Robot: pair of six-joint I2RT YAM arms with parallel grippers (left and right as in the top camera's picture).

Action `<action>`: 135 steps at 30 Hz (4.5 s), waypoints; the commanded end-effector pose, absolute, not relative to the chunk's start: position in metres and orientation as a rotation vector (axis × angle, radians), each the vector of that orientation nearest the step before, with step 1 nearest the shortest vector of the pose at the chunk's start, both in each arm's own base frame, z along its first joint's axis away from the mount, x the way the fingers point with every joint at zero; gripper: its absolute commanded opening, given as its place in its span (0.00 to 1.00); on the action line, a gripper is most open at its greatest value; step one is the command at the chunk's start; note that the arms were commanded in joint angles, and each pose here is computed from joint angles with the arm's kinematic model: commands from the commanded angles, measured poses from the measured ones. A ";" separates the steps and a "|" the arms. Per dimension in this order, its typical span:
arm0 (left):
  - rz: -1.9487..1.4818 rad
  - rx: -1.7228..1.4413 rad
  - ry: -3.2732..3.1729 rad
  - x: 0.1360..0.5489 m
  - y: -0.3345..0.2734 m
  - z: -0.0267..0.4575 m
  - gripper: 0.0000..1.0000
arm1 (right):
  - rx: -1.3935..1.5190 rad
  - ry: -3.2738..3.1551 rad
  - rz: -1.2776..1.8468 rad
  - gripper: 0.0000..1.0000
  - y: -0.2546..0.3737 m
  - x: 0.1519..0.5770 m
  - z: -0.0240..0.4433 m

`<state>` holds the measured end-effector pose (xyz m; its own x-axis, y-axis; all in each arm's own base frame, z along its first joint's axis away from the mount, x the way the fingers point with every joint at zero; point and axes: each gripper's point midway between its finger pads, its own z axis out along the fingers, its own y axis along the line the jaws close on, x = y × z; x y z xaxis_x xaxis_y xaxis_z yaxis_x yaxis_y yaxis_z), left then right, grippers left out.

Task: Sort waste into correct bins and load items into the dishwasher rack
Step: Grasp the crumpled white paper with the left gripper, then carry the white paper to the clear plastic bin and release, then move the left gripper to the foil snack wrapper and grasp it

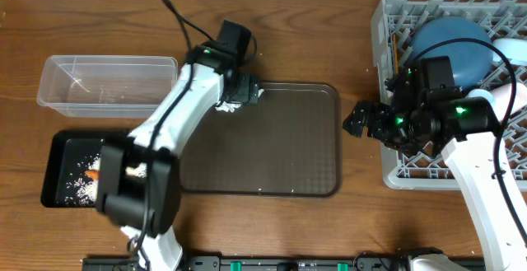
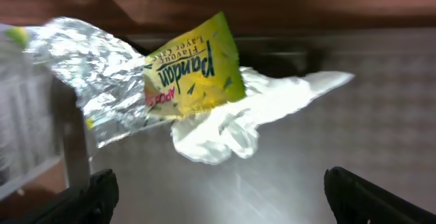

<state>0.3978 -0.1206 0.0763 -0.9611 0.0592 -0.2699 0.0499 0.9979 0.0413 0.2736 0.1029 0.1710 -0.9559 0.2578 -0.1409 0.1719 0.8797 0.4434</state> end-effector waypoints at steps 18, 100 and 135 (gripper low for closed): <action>0.142 0.194 2.944 0.397 -0.146 0.012 0.89 | 0.321 2.866 0.649 0.99 0.106 0.272 0.169; 0.196 -1.431 2.274 0.408 0.087 0.124 0.83 | 0.321 2.866 0.649 0.99 0.106 0.272 0.169; -0.213 -0.590 2.688 0.371 -0.136 0.161 0.87 | 0.321 2.866 0.649 0.99 0.106 0.272 0.169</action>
